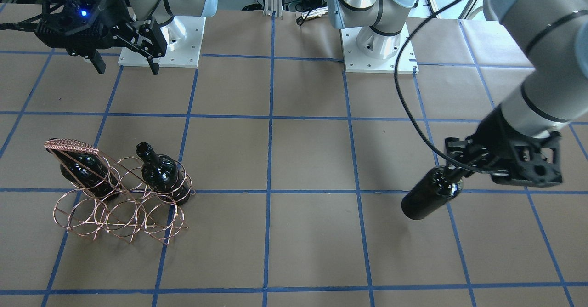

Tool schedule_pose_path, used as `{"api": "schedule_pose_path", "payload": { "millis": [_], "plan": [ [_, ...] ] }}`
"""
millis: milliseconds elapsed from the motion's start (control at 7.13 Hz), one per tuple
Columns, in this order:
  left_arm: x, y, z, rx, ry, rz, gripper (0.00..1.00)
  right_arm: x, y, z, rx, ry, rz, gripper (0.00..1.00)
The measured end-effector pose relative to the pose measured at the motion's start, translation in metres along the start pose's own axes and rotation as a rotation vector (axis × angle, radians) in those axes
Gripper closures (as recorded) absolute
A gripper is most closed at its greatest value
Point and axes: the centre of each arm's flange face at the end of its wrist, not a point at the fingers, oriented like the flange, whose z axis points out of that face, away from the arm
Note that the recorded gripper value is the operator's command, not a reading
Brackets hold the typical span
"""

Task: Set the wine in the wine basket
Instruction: 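Lift the bottle with the left gripper and carry it toward the table center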

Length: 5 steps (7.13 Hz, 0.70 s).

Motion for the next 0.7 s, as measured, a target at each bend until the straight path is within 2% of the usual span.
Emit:
{"api": "schedule_pose_path", "payload": {
  "millis": [421, 701],
  "plan": [
    [0.123, 0.067, -0.002, 0.017, 0.012, 0.101, 1.00, 0.000, 0.001, -0.003, 0.008, 0.003, -0.001, 0.00],
    [0.195, 0.101, 0.020, 0.055, 0.015, 0.134, 1.00, -0.002, 0.000, -0.013, 0.042, 0.001, 0.003, 0.00]
  ]
}}
